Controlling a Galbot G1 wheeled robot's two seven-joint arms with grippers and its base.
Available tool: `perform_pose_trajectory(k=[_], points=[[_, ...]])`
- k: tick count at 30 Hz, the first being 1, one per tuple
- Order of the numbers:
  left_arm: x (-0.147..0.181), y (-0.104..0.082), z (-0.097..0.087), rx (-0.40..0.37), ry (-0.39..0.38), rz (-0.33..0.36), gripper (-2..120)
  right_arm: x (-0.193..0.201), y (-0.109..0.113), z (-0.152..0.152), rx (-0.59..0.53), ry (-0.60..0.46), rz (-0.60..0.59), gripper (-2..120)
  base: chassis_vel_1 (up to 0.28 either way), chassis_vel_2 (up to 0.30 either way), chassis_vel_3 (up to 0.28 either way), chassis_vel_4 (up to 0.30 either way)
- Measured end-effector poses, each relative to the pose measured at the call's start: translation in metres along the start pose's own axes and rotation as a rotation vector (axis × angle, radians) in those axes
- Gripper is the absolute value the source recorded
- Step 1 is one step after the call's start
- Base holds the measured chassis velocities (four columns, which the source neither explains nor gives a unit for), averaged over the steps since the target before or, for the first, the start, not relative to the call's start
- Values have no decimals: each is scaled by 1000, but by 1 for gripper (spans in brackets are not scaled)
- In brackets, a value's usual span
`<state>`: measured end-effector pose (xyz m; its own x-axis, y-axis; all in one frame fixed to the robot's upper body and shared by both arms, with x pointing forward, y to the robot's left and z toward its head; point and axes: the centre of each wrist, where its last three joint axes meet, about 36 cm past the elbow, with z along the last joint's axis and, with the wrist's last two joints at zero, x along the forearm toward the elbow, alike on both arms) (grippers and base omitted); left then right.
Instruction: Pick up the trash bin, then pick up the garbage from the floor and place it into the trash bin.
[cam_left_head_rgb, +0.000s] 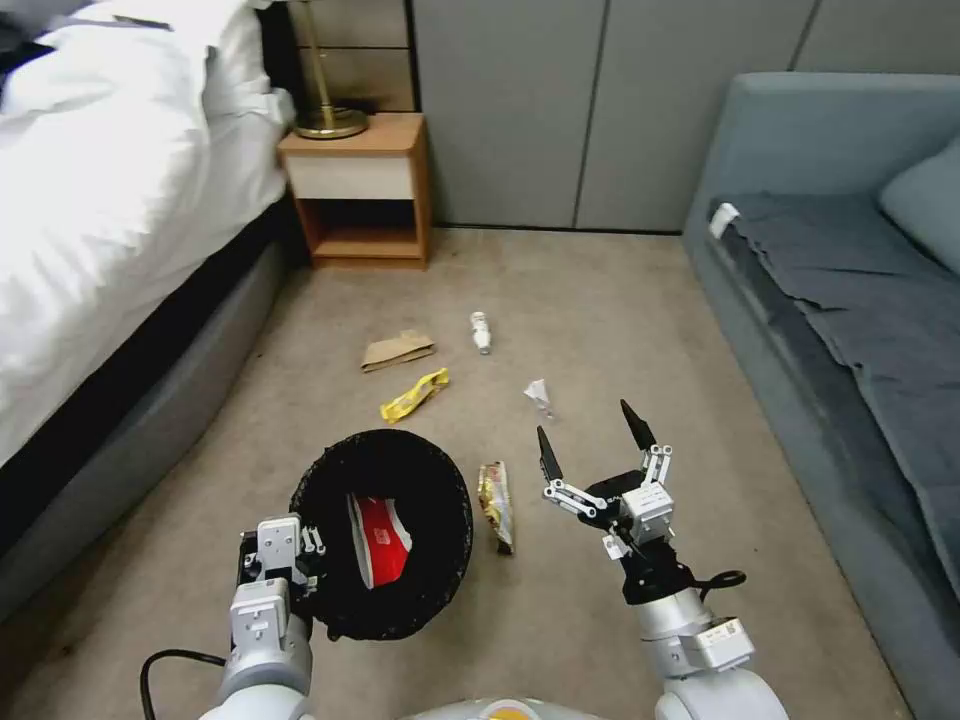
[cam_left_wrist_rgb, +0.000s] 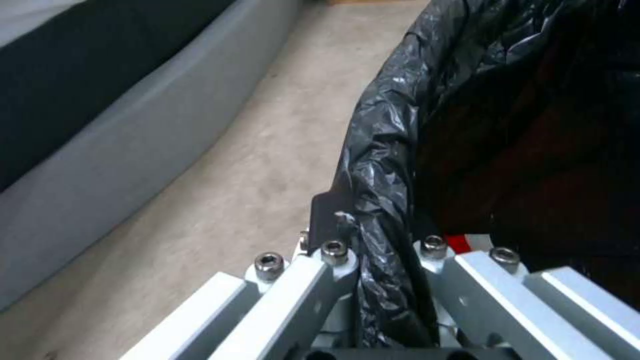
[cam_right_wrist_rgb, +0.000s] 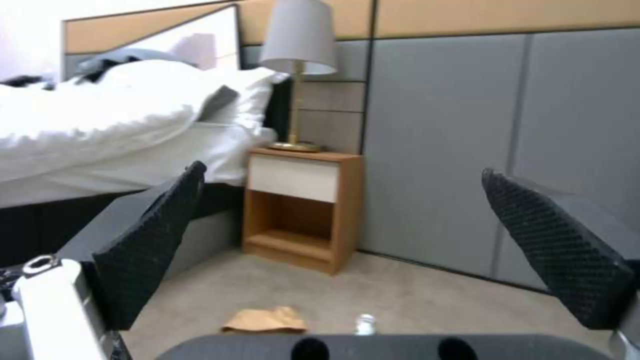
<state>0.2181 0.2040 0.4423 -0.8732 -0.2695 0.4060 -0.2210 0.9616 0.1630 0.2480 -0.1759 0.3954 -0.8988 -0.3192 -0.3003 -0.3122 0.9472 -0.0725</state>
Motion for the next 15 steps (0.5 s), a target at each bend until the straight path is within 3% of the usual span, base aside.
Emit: perform_pose_trajectory(k=[15], points=[[1, 0, -1, -1, -3, -6, 1, -25, -19, 8, 10, 32, -11, 100, 118, 116, 115, 114]])
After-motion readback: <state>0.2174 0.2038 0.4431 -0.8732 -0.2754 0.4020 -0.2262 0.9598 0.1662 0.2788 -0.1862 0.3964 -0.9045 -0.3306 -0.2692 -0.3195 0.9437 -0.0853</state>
